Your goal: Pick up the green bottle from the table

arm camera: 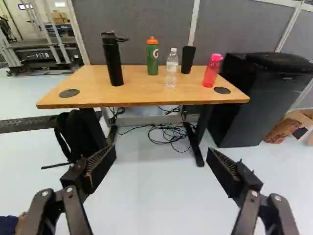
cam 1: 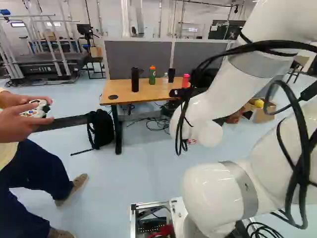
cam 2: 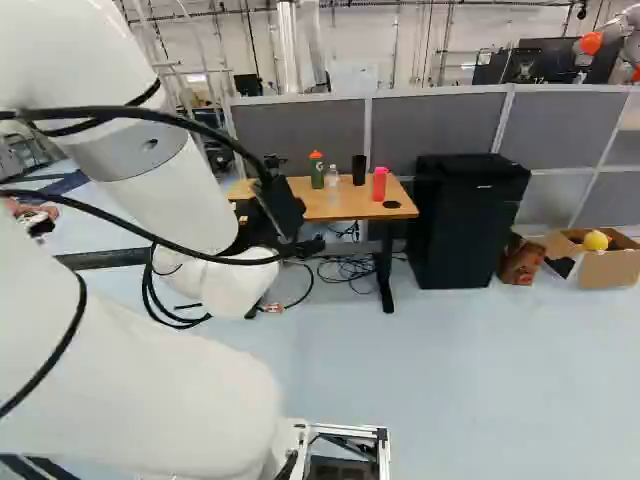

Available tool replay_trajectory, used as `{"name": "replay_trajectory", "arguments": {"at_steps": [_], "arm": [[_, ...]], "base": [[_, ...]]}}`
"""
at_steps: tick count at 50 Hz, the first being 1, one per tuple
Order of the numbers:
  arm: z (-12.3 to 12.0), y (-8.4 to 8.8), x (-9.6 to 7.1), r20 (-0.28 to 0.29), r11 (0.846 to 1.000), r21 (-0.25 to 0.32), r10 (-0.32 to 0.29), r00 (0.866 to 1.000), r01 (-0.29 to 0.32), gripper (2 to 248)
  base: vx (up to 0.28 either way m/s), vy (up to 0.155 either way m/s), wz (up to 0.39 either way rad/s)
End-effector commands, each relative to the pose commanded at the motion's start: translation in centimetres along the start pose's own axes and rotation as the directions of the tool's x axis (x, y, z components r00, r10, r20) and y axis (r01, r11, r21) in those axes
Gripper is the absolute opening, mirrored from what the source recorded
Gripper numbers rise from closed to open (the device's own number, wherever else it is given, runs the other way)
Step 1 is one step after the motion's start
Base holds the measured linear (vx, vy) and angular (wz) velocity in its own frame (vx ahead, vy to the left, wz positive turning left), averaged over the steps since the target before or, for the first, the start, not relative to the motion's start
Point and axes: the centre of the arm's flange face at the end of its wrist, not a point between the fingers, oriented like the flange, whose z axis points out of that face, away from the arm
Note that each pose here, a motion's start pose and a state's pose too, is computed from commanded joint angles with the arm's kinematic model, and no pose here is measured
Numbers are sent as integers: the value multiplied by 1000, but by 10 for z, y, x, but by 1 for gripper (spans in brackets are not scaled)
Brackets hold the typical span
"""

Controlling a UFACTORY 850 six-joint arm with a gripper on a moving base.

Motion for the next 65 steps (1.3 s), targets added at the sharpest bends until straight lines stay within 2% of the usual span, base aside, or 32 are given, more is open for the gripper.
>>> {"name": "replay_trajectory", "arguments": {"at_steps": [17,65], "arm": [[0,0,0,0,1000,0,0,1000,0,247],[0,0,0,0,1000,0,0,1000,0,247]], "base": [[86,10,-10],[198,39,-20]]}}
